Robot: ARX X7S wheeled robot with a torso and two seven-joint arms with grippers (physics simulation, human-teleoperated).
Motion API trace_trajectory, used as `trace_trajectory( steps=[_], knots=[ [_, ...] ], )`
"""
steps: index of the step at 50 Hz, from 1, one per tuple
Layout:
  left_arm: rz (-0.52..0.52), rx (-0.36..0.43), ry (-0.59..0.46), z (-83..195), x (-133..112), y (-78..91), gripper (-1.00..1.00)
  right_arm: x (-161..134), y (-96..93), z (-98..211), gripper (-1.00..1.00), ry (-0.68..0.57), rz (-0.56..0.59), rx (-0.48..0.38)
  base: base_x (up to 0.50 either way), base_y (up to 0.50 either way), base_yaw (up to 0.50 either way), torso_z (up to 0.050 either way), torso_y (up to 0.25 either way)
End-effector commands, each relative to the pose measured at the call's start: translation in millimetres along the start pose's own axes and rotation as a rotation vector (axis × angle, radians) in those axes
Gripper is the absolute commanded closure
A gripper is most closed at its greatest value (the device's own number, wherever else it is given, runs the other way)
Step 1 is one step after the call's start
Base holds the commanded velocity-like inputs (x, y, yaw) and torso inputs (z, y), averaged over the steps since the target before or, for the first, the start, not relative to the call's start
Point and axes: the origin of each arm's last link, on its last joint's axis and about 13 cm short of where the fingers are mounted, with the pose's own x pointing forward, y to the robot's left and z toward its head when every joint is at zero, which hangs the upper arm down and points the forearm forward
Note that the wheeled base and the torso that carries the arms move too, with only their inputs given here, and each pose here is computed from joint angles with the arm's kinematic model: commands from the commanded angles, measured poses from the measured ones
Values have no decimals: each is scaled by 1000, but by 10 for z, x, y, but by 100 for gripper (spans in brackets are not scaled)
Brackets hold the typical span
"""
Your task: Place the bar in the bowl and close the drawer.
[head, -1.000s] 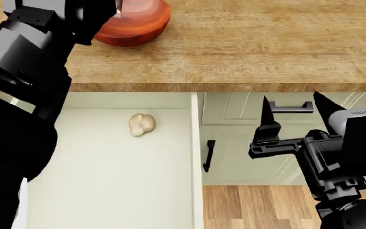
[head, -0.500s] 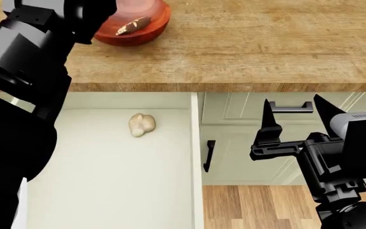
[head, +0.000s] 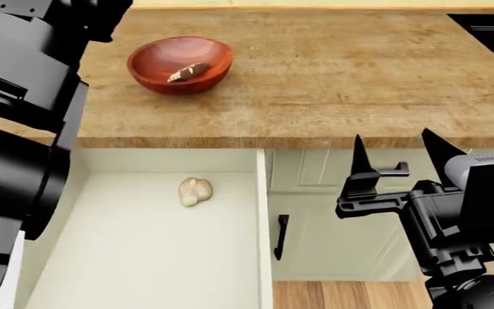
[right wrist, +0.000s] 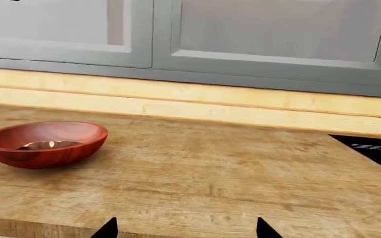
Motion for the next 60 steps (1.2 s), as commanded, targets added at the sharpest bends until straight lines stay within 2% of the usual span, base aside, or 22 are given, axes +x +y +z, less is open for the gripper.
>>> trace_trajectory(
  steps=[1,6,17,27,34,45,52,60],
  knots=[
    [-26,17,14,-20,8,71,-100,-8,1,6,-100,-3,-1,10,0,0,0,0,250],
    [-43,34,17,-47,-57,125,-100,-14,24,1,-100,-6,7,11,0,0,0,0,250],
    [-106,94,-27,-251,-632,263,-100,6,42,-25,-100,-5,16,15,0,0,0,0,250],
    [-140,66,-44,-514,-1126,394,-100,18,46,-68,-100,-3,21,23,0,0,0,0,250],
    [-171,54,-30,-782,-1556,486,-100,5,41,-100,-100,-3,24,24,0,0,0,0,250],
    [-224,11,10,-1107,-2107,530,-100,-5,48,-131,-100,1,35,27,0,0,0,0,246],
    [-234,-10,46,-1310,-2320,568,-100,-9,44,-141,-100,1,40,25,0,0,0,0,32],
    [-248,-24,73,-1452,-2432,597,-100,0,49,-145,-100,4,42,42,0,0,0,0,0]
  ],
)
